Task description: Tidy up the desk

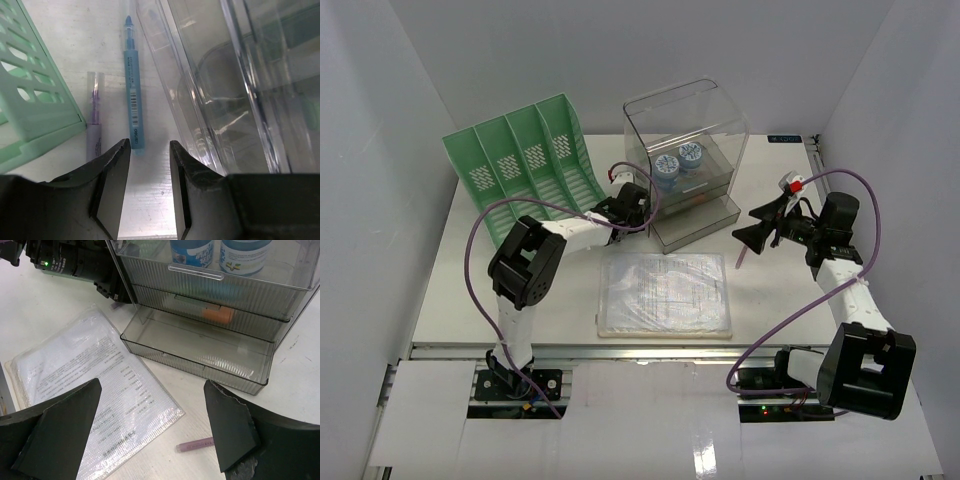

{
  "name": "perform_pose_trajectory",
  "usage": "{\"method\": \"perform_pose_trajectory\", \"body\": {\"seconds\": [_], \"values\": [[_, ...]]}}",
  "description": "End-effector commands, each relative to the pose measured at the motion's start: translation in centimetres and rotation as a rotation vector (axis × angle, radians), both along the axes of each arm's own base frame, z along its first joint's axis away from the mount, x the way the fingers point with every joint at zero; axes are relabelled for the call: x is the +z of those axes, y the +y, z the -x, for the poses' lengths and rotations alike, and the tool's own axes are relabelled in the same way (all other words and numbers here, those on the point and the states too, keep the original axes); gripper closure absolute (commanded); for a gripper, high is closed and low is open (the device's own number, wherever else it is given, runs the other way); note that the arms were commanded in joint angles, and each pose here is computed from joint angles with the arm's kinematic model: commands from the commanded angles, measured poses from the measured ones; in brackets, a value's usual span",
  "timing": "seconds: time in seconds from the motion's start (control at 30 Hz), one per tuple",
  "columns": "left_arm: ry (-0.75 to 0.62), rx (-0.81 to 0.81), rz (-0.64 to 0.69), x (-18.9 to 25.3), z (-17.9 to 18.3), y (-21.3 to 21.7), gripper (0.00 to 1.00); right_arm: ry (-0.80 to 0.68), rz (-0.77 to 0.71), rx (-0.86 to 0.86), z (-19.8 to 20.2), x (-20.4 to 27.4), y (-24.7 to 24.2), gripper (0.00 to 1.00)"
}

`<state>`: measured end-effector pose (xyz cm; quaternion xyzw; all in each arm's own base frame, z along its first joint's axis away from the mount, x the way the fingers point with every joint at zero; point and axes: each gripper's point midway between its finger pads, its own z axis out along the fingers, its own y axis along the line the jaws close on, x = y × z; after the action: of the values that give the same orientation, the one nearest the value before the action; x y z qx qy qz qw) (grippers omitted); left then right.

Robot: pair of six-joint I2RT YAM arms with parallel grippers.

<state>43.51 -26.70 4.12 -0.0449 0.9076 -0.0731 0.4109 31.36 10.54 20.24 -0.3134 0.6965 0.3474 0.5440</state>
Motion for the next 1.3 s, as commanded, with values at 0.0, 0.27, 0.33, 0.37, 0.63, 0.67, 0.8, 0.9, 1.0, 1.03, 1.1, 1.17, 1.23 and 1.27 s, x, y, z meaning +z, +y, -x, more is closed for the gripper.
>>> {"method": "perform_pose_trajectory", "body": {"seconds": [0.0,0.27,0.33,0.37,0.63,0.67,0.8,0.9,1.0,1.03,1.1,1.17,1.23,1.27], "values": [[-0.038,0.007,-0.017,1.7,-1.2,0.3,0.51,-0.003,-0.022,0.022,0.2,0.2,0.0,0.10],[-0.021,0.003,-0.091,0.3,-1.7,0.7,0.51,0.002,-0.035,0.016,0.2,0.4,-0.4,0.10],[-0.016,0.003,-0.102,0.0,-1.9,0.7,0.54,-0.002,-0.038,0.014,0.3,0.5,-0.5,0.10],[-0.011,0.004,-0.106,-0.3,-2.0,0.7,0.56,-0.001,-0.040,0.014,0.3,0.5,-0.6,0.10],[0.018,-0.013,-0.109,-1.6,-2.1,0.4,0.59,0.005,-0.051,0.016,0.5,0.5,-0.7,0.10],[0.021,-0.015,-0.107,-1.6,-2.0,0.3,0.60,0.004,-0.051,0.016,0.5,0.5,-0.7,0.10],[0.035,-0.018,-0.099,-1.9,-1.5,0.4,0.64,0.003,-0.052,0.014,0.5,0.6,-0.8,0.10],[0.045,-0.021,-0.086,-1.9,-0.8,0.5,0.76,0.003,-0.052,0.012,0.5,0.6,-0.9,0.10],[0.042,-0.031,-0.065,-1.3,-0.2,0.5,0.86,0.001,-0.052,0.010,0.4,0.6,-1.0,0.10],[0.044,-0.038,-0.056,-1.1,0.2,0.4,0.90,0.001,-0.052,0.009,0.5,0.6,-1.0,0.10],[0.042,-0.053,-0.030,-0.4,0.7,0.1,0.96,-0.001,-0.051,0.008,0.5,0.7,-1.0,0.10],[0.031,-0.070,0.004,0.8,1.2,-0.4,1.00,-0.005,-0.049,0.006,0.4,0.7,-1.1,0.10],[0.014,-0.086,0.039,2.4,1.9,-0.8,1.00,-0.014,-0.044,0.014,0.6,0.9,-1.1,0.10],[0.006,-0.094,0.056,3.1,2.4,-0.9,1.00,-0.020,-0.039,0.021,0.7,1.0,-1.1,0.10]]}}
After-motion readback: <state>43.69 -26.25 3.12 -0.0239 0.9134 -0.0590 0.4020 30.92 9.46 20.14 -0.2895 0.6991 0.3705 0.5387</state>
